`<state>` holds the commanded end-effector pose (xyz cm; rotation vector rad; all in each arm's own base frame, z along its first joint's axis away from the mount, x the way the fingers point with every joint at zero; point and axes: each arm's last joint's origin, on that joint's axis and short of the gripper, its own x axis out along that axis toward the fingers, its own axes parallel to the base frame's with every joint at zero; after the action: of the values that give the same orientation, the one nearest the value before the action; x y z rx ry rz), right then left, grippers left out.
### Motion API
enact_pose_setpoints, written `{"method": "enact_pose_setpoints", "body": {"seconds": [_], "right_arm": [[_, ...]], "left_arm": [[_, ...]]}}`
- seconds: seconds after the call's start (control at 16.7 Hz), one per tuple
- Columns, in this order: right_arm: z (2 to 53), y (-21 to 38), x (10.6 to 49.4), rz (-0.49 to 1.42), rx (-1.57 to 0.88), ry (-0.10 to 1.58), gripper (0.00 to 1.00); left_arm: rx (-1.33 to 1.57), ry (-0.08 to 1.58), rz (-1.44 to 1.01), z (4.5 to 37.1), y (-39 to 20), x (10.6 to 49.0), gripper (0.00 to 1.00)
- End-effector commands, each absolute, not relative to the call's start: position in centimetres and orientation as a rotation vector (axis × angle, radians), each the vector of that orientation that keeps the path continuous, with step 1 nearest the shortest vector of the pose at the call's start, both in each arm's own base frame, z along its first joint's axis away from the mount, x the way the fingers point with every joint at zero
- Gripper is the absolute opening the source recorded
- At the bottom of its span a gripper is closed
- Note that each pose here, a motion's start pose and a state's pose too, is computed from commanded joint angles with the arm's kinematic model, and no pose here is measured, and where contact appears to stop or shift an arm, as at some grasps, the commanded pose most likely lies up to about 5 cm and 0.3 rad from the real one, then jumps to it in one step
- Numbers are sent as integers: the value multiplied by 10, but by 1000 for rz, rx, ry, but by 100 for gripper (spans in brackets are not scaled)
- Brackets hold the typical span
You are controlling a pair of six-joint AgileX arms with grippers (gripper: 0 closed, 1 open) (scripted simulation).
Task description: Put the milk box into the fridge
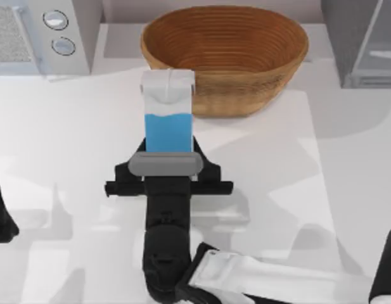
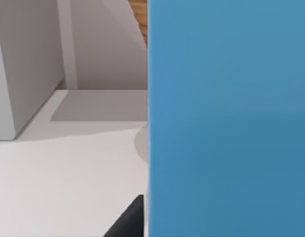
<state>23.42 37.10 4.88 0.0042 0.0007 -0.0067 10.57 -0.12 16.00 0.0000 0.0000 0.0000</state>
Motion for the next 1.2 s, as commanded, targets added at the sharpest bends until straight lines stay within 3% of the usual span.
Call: {"method": "enact_pose_setpoints", "body": {"seconds": [0.3,0.9,1.2], "right_arm": [[61,370,237,-19,-29,14,0],[172,376,235,1,5,-1,0],[199,371,234,-7,4,1,0]], "left_arm": [[0,0,0,160,-1,106,100],[0,0,0,160,-1,106,100],[0,0,0,160,-1,106,100]]}}
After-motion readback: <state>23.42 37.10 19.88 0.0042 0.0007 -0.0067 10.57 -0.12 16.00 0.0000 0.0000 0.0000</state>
